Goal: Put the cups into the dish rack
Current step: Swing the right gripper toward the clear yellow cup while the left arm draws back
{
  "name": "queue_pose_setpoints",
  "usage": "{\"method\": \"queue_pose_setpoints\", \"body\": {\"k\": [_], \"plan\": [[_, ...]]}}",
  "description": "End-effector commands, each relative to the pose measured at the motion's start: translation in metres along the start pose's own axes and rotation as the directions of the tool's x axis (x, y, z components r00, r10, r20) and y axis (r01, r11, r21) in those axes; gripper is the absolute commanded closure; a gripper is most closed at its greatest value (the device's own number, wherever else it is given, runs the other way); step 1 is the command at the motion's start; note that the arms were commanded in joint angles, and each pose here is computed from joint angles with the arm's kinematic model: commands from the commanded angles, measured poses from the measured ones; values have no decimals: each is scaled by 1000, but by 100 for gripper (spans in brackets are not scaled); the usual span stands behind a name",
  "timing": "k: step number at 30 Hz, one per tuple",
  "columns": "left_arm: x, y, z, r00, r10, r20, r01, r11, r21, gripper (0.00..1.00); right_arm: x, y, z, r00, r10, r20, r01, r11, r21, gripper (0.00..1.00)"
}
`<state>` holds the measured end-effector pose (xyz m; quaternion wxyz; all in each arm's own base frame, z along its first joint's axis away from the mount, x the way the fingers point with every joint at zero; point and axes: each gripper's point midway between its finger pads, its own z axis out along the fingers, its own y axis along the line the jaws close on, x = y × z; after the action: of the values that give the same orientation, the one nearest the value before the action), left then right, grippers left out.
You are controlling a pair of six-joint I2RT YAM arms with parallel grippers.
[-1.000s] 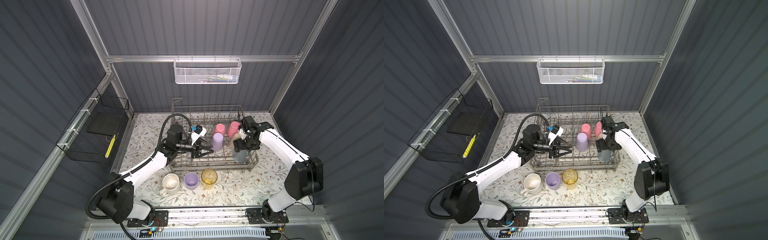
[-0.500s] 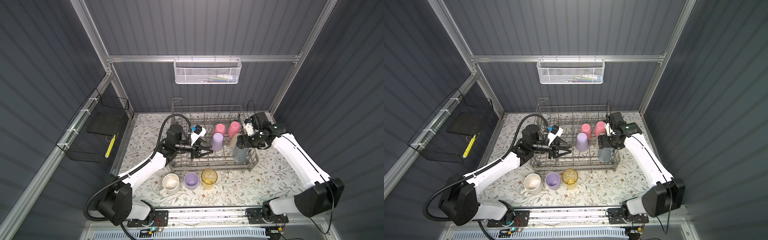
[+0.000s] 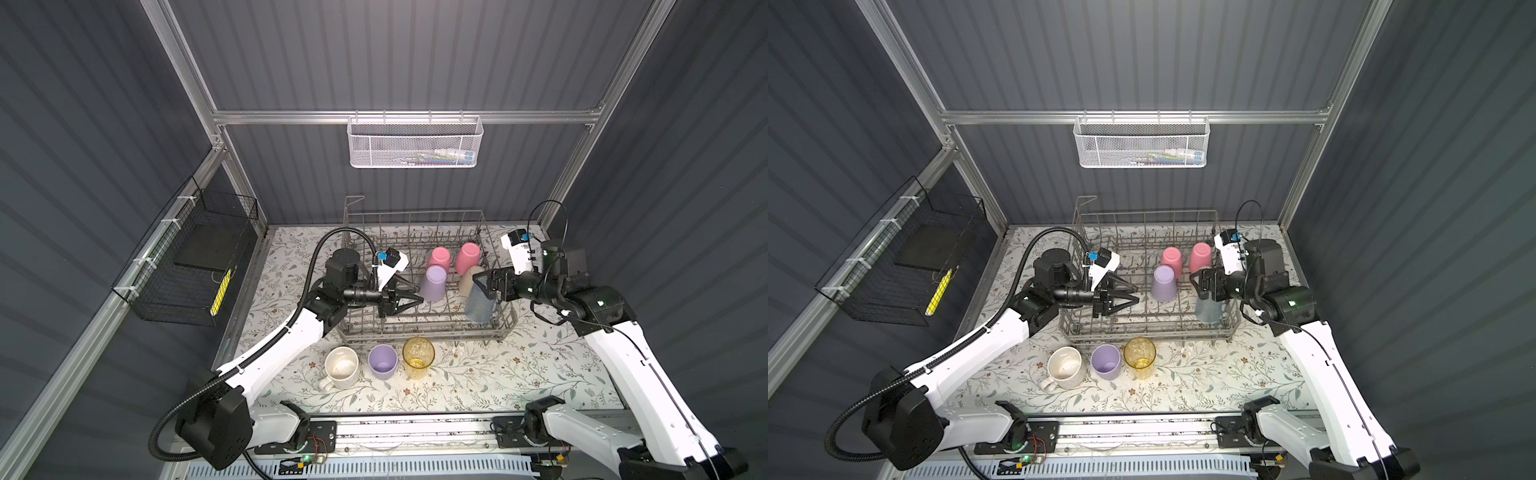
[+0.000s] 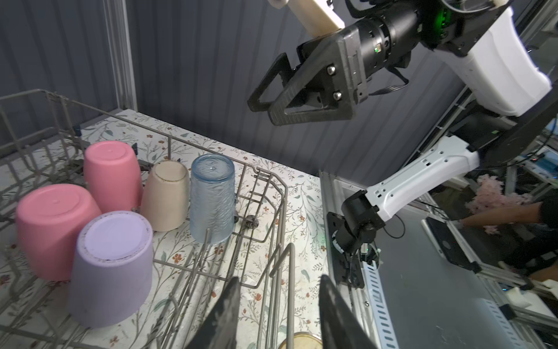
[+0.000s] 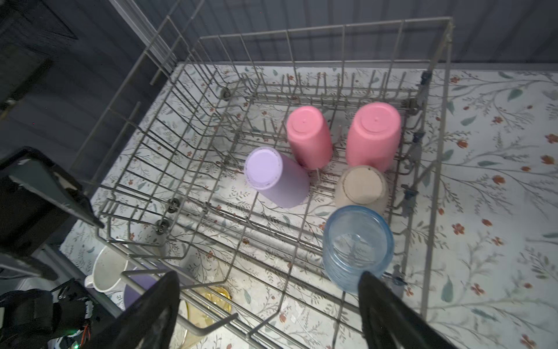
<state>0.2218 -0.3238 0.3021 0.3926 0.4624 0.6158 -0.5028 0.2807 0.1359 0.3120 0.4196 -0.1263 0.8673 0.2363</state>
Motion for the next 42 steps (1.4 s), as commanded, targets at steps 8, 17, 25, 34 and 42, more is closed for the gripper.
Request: {"method": "queue_pose_setpoints", "body": {"k": [8,17,25,34,42], "plan": [[5,-41,10,975,133,-178,-155,982,-113,54,-19,28,6,991,-10,130,35,982,-187,8],[-8,-34,-12,982,136,-130,-168,947,-274,53,6,52,2,983,-139,119,167,948,-270,13],[-28,7,-44,991,92,-100,-133,814,-566,57,39,82,4,944,-321,76,329,896,-299,25],[-48,48,-73,995,-3,99,66,767,-639,53,91,125,27,821,-571,-19,536,781,-321,32],[-63,73,-80,986,1,166,112,735,-668,20,144,144,43,696,-706,-132,620,684,-384,34]]}}
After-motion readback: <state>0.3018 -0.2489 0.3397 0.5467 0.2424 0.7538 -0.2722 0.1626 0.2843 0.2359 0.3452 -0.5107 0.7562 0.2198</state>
